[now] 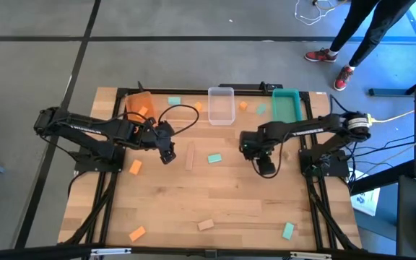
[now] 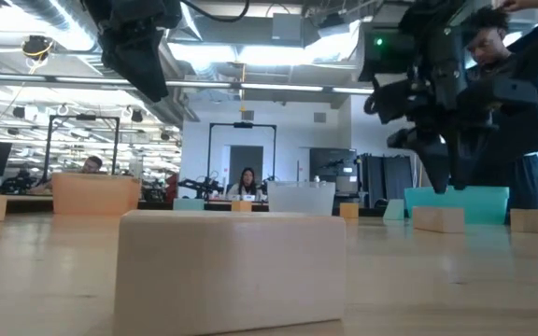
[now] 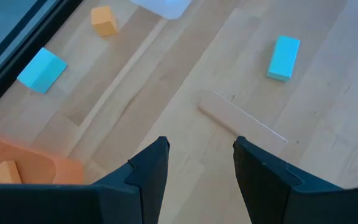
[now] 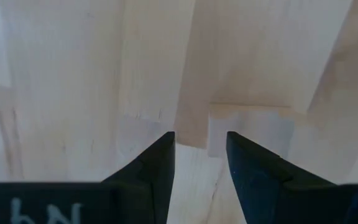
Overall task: Sort & place blocks by color
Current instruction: Put the brown block into the transparent bin
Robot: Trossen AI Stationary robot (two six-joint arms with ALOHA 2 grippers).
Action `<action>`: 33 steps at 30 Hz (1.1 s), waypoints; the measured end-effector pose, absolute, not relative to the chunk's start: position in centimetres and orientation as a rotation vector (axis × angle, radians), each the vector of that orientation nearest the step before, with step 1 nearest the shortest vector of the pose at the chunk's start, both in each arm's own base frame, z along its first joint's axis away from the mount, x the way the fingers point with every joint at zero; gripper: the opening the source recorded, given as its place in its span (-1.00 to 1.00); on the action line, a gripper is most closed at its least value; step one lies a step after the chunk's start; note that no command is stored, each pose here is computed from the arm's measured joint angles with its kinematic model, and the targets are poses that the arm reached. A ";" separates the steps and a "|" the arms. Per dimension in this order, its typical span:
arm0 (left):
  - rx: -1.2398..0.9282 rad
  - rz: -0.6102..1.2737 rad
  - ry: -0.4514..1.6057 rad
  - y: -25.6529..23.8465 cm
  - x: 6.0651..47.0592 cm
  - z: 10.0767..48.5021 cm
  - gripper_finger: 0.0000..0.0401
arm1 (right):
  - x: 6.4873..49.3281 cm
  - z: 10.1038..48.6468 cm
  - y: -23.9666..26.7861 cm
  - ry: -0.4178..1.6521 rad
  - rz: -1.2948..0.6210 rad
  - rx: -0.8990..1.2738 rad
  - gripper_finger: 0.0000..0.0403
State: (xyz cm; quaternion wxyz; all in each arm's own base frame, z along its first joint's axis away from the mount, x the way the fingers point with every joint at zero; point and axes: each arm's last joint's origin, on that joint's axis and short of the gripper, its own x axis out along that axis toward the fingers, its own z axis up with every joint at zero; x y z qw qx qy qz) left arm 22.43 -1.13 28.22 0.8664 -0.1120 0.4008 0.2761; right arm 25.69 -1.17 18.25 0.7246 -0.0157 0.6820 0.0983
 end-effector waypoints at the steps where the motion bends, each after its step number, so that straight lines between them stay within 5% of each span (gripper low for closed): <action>1: -0.235 0.578 0.839 -1.1 22.4 28.2 -0.15 | 25.8 18.0 -1.2 1.517 0.218 -0.033 -0.29; 24: -0.234 0.577 0.840 -1.1 22.4 28.2 -0.15 | 27.3 14.1 -1.5 1.629 0.185 -0.067 -0.30; 33: -0.237 0.572 0.843 -1.1 22.4 28.2 -0.15 | 27.3 14.0 -1.5 1.636 0.168 -0.077 -0.72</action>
